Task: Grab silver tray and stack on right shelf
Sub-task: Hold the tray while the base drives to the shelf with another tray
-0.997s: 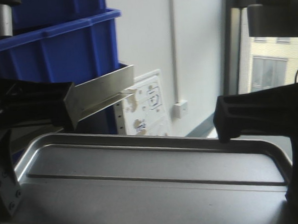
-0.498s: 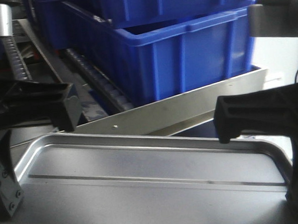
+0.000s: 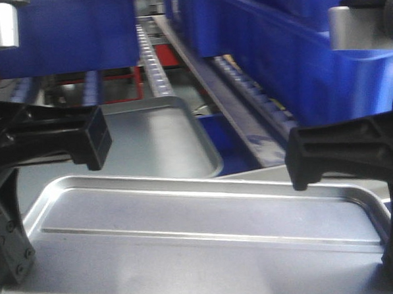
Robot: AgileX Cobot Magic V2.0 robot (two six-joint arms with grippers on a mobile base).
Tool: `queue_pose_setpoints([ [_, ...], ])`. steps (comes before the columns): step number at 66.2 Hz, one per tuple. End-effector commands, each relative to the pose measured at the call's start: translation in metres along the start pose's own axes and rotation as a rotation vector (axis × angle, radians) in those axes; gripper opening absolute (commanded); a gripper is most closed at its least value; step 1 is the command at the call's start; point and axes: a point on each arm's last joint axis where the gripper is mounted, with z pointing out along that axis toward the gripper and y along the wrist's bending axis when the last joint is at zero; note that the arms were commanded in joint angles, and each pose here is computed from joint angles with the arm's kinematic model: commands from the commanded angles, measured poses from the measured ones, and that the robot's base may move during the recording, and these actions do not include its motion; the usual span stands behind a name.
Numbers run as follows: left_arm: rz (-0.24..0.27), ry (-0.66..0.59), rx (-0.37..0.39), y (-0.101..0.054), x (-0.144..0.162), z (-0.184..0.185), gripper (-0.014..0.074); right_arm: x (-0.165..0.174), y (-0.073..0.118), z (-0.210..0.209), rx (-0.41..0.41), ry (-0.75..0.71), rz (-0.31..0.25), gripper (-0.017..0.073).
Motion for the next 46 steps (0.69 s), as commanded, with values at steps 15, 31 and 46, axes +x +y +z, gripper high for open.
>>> queue_pose_setpoints([
  [15, 0.012, -0.031, -0.009, 0.0021, -0.0034, -0.0103, -0.0099, -0.0029, -0.0065, -0.009, 0.063, -0.015, -0.016, 0.0064],
  [31, 0.012, -0.031, -0.009, 0.0021, -0.0034, -0.0103, -0.0099, -0.0028, -0.0069, -0.009, 0.067, -0.013, -0.016, 0.0064],
  [46, 0.012, -0.031, -0.009, 0.0021, -0.0034, -0.0103, -0.0099, -0.0027, -0.007, -0.009, 0.068, -0.013, -0.016, 0.0064],
])
